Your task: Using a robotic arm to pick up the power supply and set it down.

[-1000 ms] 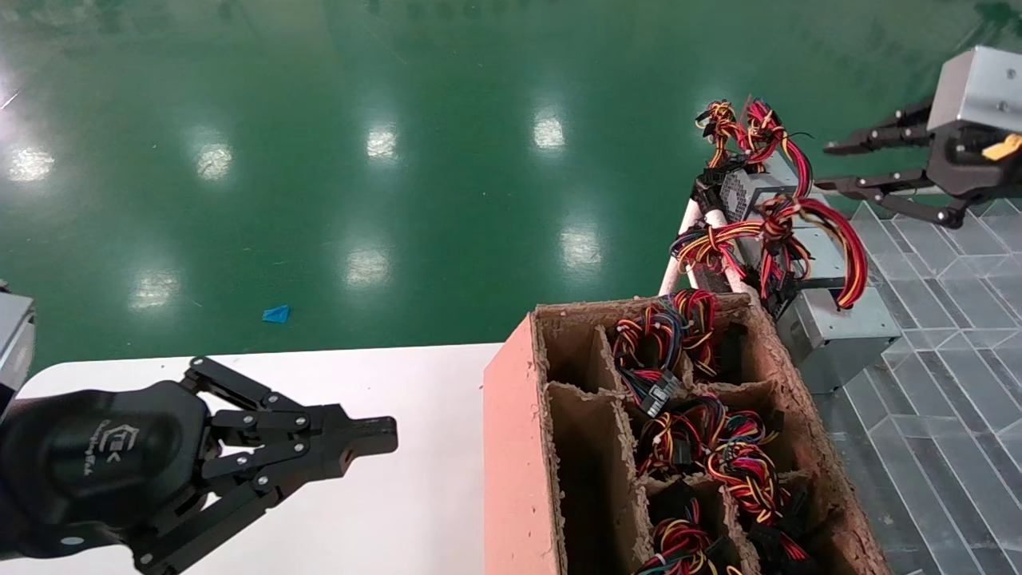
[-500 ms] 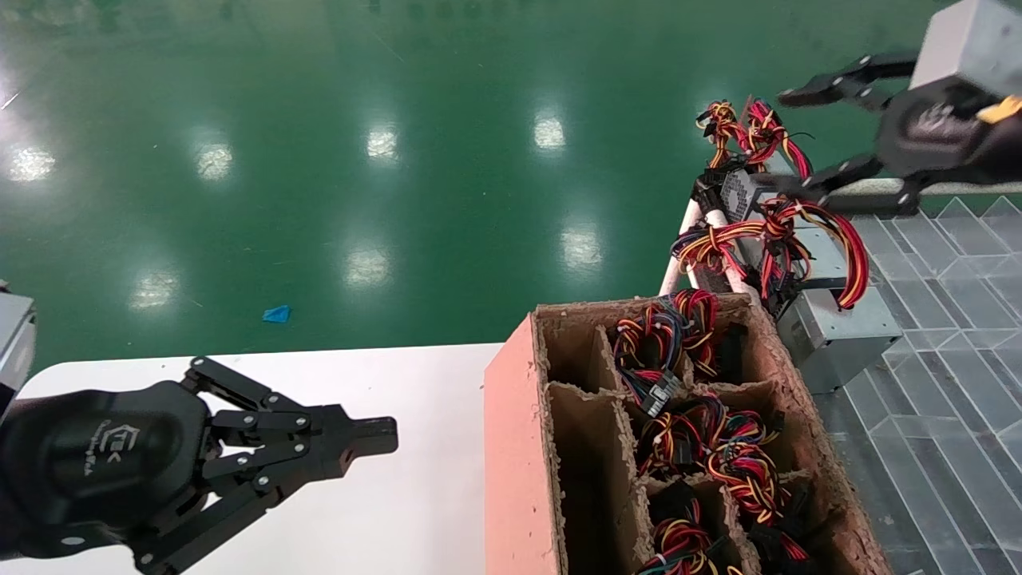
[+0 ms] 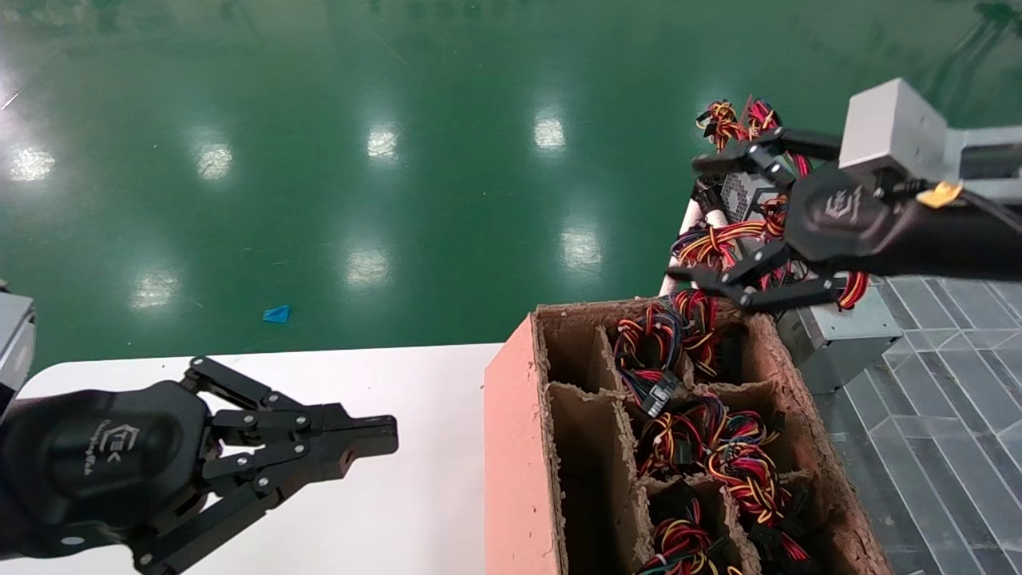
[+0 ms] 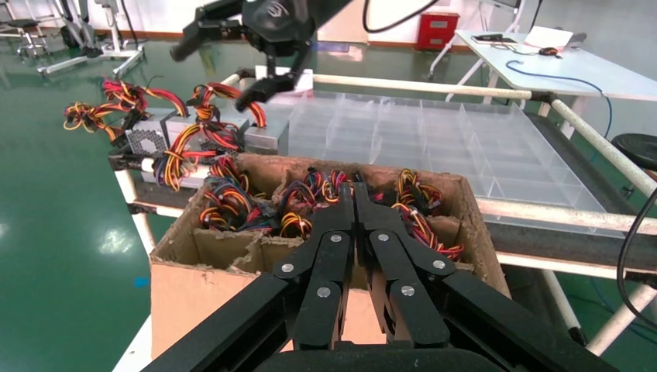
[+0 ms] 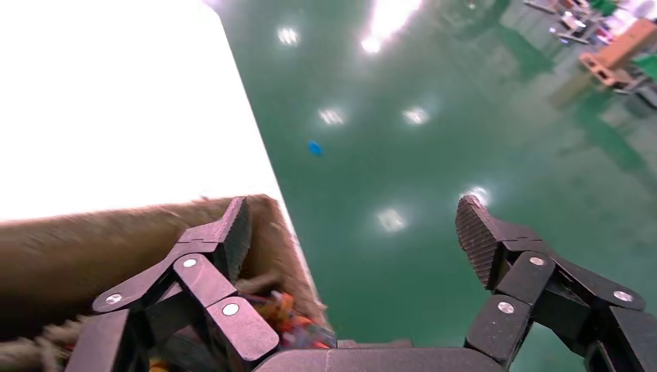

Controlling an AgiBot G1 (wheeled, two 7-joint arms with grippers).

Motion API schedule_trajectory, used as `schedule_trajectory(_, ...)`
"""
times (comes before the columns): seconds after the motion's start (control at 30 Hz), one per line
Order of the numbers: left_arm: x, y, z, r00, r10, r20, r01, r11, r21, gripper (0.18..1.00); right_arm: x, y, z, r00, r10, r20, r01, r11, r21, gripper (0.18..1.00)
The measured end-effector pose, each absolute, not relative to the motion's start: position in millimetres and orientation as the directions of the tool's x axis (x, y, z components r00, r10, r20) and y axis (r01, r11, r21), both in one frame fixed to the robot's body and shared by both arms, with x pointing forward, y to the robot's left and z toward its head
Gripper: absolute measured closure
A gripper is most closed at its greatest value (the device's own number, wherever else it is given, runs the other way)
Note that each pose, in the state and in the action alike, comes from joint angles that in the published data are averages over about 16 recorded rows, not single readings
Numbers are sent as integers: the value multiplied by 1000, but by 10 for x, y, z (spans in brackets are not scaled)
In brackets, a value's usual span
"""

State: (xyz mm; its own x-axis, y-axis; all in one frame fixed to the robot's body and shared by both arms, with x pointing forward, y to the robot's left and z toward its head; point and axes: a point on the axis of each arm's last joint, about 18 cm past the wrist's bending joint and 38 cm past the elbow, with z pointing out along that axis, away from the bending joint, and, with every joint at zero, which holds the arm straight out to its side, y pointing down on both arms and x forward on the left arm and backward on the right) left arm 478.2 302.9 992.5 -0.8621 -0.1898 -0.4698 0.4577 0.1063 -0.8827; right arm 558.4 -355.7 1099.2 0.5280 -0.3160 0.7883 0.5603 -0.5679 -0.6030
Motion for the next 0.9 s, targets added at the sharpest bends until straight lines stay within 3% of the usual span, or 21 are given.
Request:
schedule_trajectory(0.4, 4782, 3029, 9925, -862, -190, -470, 458, 106, -883, 901, 5414, -3284, 10615, 660, -292, 693, 567, -412, -714, 189)
schedule_trajectory(0.6, 4782, 3029, 9925, -862, -190, -470, 458, 106, -883, 808, 5295, -3187, 10443, 716, -272, 643, 556, -337, -760, 180)
schedule_trajectory(0.9, 4782, 3029, 9925, -862, -190, -470, 458, 106, -883, 607, 5084, -3086, 10205, 787, -235, 570, 524, -232, -820, 179)
